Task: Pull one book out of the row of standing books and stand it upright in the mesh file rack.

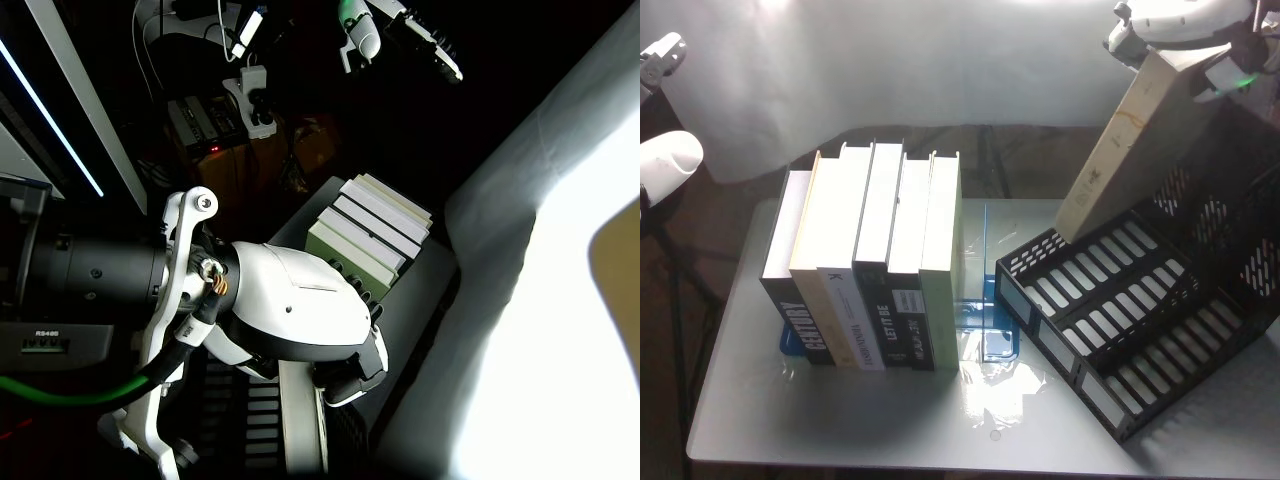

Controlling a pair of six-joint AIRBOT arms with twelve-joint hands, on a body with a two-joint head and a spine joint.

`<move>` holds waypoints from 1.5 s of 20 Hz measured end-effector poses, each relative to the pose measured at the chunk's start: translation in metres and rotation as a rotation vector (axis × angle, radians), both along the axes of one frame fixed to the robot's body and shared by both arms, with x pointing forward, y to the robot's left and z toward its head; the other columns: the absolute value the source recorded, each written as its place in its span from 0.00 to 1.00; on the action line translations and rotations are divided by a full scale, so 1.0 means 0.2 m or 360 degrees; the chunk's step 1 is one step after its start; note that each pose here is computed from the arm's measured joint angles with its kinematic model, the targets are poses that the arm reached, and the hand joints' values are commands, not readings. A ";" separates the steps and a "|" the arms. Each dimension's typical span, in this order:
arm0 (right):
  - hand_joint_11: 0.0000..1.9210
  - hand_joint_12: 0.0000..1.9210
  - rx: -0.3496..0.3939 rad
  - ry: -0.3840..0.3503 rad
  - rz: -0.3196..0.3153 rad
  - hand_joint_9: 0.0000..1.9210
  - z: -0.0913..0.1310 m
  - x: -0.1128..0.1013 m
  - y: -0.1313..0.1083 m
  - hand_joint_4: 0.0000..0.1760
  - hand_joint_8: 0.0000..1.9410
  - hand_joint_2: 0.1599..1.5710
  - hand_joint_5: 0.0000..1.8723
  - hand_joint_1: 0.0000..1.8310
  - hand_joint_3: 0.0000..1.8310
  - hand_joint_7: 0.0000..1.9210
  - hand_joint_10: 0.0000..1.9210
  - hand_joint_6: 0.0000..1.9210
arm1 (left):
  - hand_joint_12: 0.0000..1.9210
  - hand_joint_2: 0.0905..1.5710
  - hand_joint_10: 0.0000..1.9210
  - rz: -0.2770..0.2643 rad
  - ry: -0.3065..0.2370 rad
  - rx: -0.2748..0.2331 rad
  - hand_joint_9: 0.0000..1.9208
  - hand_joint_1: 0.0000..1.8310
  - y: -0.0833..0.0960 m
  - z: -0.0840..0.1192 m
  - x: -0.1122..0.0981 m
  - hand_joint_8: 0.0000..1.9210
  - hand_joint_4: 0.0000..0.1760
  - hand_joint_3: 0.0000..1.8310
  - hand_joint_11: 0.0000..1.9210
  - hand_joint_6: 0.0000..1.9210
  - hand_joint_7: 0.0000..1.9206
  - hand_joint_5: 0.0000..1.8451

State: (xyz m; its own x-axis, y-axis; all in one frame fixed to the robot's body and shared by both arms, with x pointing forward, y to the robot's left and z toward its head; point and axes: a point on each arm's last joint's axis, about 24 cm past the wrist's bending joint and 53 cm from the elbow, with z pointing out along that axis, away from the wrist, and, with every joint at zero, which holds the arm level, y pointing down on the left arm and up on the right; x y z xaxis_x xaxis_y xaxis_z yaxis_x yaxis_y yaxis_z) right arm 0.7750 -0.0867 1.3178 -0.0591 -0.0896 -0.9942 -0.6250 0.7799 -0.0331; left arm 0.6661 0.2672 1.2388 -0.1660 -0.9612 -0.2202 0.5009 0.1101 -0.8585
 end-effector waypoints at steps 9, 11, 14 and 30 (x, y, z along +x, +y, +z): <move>0.40 1.00 -0.0054 0.0083 -0.0075 0.40 -0.13 0.06 -0.04 0.00 0.85 0.78 0.39 0.66 0.00 0.39 0.90 0.60 | 0.00 0.91 0.00 -0.0001 -0.0001 0.0001 0.00 0.00 0.00 0.00 0.00 0.00 0.31 0.00 0.00 0.00 0.00 0.00; 0.33 1.00 -0.0074 0.0100 -0.0080 0.35 -0.16 0.07 -0.05 0.00 0.75 0.76 0.38 0.73 0.00 0.41 0.86 0.58 | 0.00 0.90 0.00 0.0004 0.0000 -0.0002 0.00 0.00 0.00 -0.01 0.00 0.00 0.31 0.00 0.00 0.00 0.00 0.00; 0.32 1.00 -0.0083 0.0117 -0.0080 0.34 -0.18 0.08 -0.05 0.00 0.78 0.77 0.38 0.71 0.00 0.39 0.88 0.61 | 0.00 0.91 0.00 0.0004 -0.0004 0.0002 0.00 0.00 0.00 0.00 0.01 0.00 0.28 0.00 0.00 0.00 0.00 0.00; 0.29 1.00 -0.0119 0.0191 -0.0126 0.37 -0.32 0.13 -0.07 0.00 0.69 0.74 0.40 0.74 0.00 0.44 0.82 0.61 | 0.00 0.90 0.00 0.0009 -0.0003 0.0002 0.00 0.00 0.01 -0.01 0.00 0.00 0.33 0.00 0.00 0.00 0.00 0.00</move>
